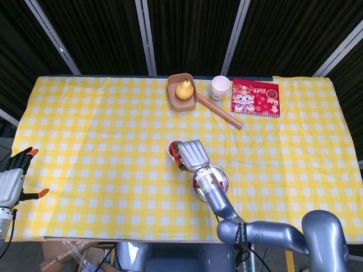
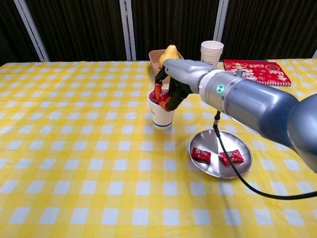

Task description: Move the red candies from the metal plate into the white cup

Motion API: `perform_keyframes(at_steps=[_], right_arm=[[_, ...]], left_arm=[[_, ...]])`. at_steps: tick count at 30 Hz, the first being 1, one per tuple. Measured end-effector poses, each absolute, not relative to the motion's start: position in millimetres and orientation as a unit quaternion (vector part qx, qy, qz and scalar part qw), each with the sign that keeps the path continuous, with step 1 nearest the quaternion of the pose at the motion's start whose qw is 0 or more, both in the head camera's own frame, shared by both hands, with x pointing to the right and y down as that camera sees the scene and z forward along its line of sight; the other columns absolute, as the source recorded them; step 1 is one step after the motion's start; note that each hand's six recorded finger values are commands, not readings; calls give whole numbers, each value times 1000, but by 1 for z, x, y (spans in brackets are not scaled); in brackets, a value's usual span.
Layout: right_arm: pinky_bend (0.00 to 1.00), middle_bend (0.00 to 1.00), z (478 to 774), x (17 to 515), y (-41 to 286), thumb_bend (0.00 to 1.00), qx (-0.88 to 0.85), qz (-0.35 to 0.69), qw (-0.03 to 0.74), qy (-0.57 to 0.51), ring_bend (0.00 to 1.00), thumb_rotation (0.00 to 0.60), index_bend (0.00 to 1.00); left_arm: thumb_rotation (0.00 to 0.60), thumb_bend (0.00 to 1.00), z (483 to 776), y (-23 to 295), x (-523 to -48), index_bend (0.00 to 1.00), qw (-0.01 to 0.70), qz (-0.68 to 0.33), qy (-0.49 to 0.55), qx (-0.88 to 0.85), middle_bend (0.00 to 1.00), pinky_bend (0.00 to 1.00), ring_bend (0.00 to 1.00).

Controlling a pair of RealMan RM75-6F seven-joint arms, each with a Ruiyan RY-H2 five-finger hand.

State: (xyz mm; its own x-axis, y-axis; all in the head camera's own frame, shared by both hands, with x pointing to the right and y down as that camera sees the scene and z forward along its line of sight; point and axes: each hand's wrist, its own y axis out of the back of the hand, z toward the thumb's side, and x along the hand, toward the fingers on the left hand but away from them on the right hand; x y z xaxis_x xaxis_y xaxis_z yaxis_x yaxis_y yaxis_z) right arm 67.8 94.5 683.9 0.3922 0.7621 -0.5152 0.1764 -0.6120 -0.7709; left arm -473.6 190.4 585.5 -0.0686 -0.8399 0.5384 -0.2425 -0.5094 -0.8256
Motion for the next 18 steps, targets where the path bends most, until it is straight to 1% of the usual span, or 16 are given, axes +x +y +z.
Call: perform_keyframes(at_steps=[7, 9, 11, 16, 18], right_arm=[[1000, 944, 690, 63, 91, 485, -772, 459, 316, -306, 967, 600, 577], [1000, 944, 691, 63, 91, 484, -772, 459, 317, -305, 967, 600, 561], [1000, 944, 692, 62, 91, 485, -772, 460, 317, -305, 967, 600, 520], [1000, 944, 691, 61, 91, 483, -770, 459, 321, -304, 967, 600, 320], [1000, 944, 689, 60, 91, 479, -770, 457, 324, -307, 967, 600, 278]], left_arm=[[600, 17, 586, 190, -473, 69, 252, -594, 426, -634, 0, 0, 0], [600, 17, 586, 190, -473, 69, 253, -594, 426, -634, 0, 0, 0], [600, 17, 585, 191, -473, 69, 253, -594, 426, -634, 0, 0, 0], [600, 16, 585, 191, -473, 69, 253, -593, 426, -635, 0, 0, 0], [600, 17, 585, 191, -473, 69, 252, -593, 426, -635, 0, 0, 0]])
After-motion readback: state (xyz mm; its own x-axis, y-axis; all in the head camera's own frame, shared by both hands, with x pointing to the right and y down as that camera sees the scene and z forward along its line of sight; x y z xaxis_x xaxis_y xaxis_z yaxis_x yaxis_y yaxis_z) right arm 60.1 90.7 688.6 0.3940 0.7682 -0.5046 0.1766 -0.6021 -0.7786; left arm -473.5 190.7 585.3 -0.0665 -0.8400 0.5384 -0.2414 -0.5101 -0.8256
